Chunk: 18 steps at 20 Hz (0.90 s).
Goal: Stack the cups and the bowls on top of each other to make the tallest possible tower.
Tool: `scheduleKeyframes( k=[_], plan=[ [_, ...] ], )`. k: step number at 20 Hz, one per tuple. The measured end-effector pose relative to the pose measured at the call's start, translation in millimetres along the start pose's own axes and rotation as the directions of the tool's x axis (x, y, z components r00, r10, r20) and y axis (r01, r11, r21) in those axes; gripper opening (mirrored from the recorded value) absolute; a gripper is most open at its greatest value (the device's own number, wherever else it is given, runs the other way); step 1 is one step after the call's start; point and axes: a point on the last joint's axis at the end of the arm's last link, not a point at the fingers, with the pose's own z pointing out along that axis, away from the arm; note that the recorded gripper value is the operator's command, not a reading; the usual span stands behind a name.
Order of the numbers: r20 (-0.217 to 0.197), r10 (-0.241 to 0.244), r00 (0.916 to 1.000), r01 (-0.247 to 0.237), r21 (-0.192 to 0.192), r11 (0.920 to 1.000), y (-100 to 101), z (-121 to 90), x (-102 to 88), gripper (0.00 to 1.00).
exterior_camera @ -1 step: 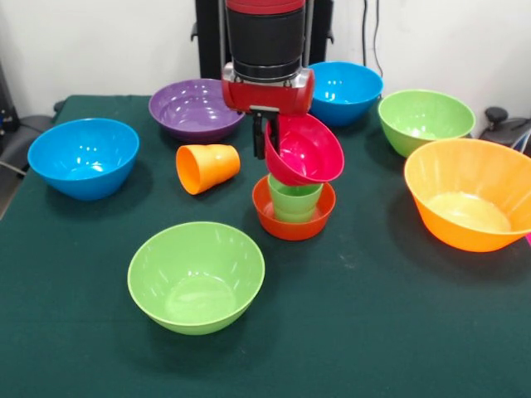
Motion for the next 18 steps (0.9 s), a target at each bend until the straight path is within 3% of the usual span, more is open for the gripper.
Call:
scheduleKeyframes(
  k=[18],
  plan=[
    [0.021, 0.012, 0.9997, -0.011, -0.010, 0.9999, 3.6, -0.7, -3.7, 0.00]
  ],
)
